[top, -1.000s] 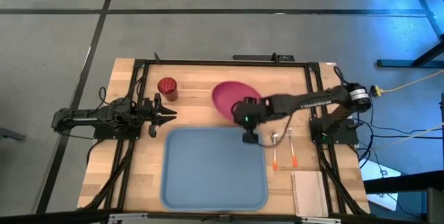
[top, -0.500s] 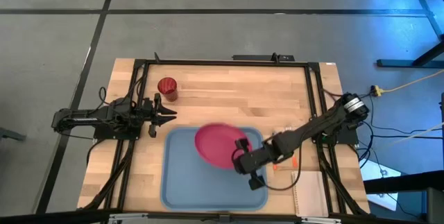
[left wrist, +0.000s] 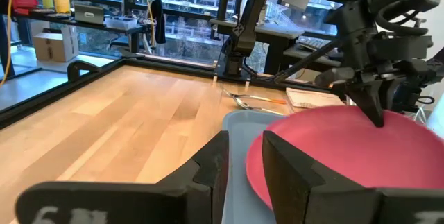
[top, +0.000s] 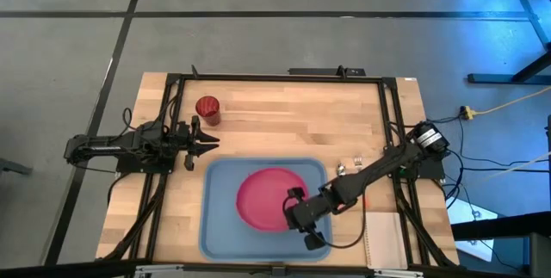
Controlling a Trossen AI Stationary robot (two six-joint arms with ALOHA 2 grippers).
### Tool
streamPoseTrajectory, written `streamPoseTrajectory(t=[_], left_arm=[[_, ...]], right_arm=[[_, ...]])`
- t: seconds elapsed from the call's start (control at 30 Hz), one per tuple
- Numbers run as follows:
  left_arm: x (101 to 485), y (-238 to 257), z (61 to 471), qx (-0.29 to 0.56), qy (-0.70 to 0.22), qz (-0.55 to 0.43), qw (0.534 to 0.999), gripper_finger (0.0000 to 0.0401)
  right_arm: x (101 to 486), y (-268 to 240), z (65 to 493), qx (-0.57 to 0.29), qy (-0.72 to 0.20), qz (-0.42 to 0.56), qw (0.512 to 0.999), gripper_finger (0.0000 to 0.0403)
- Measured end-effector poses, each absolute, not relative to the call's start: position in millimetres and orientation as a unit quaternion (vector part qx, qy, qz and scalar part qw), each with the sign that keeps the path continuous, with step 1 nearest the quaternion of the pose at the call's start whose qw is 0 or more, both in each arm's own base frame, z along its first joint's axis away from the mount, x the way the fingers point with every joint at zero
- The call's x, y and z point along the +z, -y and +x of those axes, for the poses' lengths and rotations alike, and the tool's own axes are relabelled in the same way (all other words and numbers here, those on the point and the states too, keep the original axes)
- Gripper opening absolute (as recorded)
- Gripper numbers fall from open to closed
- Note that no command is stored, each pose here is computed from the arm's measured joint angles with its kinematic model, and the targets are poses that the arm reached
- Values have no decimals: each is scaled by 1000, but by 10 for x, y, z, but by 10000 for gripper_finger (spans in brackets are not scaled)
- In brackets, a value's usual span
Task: Pick and place plate/cup/fork/spoon on tray
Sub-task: Put the pink plate on the serving tray
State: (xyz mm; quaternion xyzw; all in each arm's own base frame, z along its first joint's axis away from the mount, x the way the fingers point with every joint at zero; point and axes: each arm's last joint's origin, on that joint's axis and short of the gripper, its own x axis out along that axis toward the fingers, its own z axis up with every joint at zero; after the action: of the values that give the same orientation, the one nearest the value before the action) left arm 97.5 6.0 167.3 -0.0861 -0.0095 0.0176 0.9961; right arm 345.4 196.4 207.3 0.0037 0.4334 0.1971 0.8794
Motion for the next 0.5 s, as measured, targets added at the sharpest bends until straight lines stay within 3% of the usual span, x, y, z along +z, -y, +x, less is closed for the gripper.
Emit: streamPoseTrajectory(t=[0.23, 0.5], left_arm=[[1673, -60, 975, 17, 9, -86, 996, 82], [1673, -60, 975, 17, 9, -86, 996, 82]], right_arm=[[2104, -1996, 3473, 235, -421, 26, 876, 94], [2265, -1945, 3478, 247, -413, 3, 877, 98]])
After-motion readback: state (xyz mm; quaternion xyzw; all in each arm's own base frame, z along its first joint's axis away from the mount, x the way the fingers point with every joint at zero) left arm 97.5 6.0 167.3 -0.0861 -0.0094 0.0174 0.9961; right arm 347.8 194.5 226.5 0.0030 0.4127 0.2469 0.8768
